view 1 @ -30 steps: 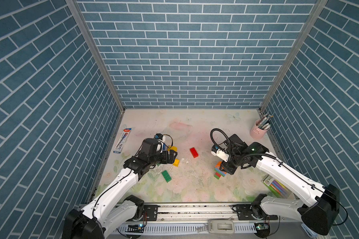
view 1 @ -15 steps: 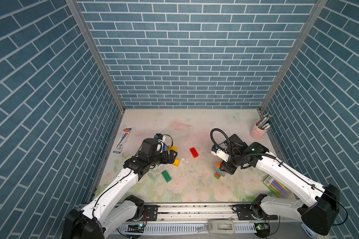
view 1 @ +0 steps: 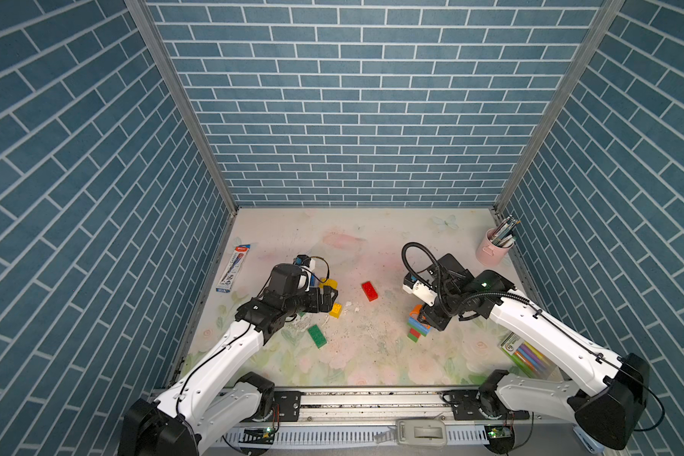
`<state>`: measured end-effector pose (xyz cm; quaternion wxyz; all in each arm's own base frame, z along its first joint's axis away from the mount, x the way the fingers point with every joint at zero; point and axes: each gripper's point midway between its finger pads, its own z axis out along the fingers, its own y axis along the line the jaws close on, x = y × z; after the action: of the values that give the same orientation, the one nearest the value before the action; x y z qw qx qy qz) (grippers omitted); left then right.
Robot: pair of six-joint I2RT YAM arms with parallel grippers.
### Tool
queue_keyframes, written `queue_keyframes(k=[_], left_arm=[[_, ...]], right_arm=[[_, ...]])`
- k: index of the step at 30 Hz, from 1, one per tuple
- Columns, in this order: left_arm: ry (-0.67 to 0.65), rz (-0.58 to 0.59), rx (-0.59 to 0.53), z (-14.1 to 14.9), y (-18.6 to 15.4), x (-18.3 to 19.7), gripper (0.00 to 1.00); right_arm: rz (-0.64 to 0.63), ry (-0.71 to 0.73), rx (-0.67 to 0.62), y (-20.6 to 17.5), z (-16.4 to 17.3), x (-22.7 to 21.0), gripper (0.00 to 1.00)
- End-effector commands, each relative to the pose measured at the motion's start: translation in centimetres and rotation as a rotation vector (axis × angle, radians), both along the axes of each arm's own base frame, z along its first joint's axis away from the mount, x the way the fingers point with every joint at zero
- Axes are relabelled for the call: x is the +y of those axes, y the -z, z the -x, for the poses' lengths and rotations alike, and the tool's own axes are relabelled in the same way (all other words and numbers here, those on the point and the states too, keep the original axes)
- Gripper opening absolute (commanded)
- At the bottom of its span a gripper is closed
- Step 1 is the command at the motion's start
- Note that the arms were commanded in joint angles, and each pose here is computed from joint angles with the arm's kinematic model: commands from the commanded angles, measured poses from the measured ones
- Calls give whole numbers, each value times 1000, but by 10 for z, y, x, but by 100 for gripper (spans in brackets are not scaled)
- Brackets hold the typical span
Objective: Assemble an ice cream with lego
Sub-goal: Assemble the lego brick with the lego brick.
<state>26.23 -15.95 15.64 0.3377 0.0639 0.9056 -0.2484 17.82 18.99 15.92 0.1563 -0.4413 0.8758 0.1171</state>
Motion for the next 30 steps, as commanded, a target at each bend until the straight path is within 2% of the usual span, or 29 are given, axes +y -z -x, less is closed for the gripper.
queue_keyframes(k=[1,30], left_arm=[[8,-10,-20,1,-8,0,100],[7,-7,-22,1,-9,0,100]], right_arm=[[-8,18,6,-5,0,0,0],[50,30,35,3,6,-4,0]])
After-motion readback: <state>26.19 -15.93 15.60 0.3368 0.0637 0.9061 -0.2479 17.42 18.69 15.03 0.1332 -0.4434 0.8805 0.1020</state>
